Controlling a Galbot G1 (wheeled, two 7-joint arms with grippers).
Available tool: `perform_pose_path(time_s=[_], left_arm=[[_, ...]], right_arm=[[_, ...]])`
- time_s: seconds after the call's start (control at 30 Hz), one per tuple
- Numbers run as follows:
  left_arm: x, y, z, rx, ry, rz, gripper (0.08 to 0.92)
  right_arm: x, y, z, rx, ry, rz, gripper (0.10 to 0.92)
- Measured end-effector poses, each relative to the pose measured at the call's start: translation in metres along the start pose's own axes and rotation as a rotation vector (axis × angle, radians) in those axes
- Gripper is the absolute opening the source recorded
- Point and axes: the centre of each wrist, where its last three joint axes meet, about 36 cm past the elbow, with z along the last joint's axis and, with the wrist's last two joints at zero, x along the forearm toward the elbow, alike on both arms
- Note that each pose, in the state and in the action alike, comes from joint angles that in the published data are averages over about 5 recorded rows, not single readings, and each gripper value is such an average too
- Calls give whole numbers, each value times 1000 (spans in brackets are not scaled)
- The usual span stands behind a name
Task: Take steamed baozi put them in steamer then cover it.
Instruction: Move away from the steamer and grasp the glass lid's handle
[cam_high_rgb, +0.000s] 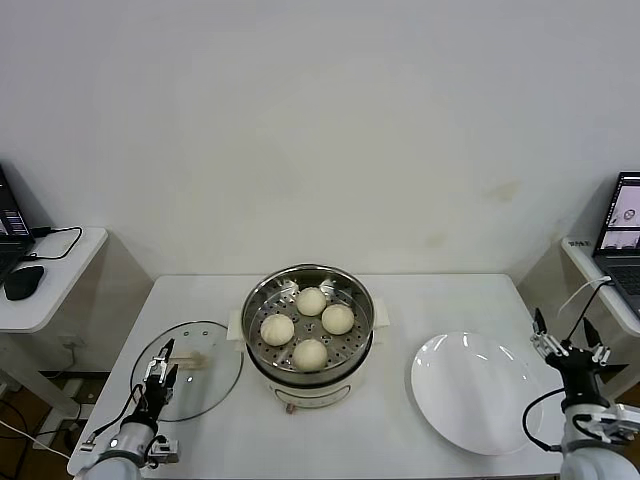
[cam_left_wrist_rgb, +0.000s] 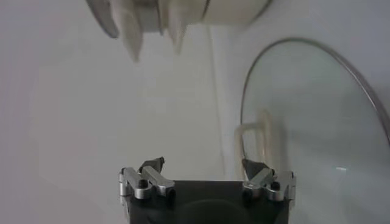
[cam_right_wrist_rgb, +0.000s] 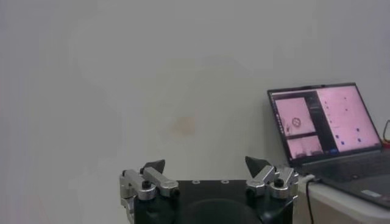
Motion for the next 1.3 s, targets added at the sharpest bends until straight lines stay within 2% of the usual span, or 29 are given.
perform_pose_path(time_s=[0.87,1.3], left_arm=[[-32,6,-24,53,107,25,823],[-46,5,-32,99,153,8,823]], right_arm=[[13,-1,16,21,21,21,823],[18,-1,18,20,22,23,823]])
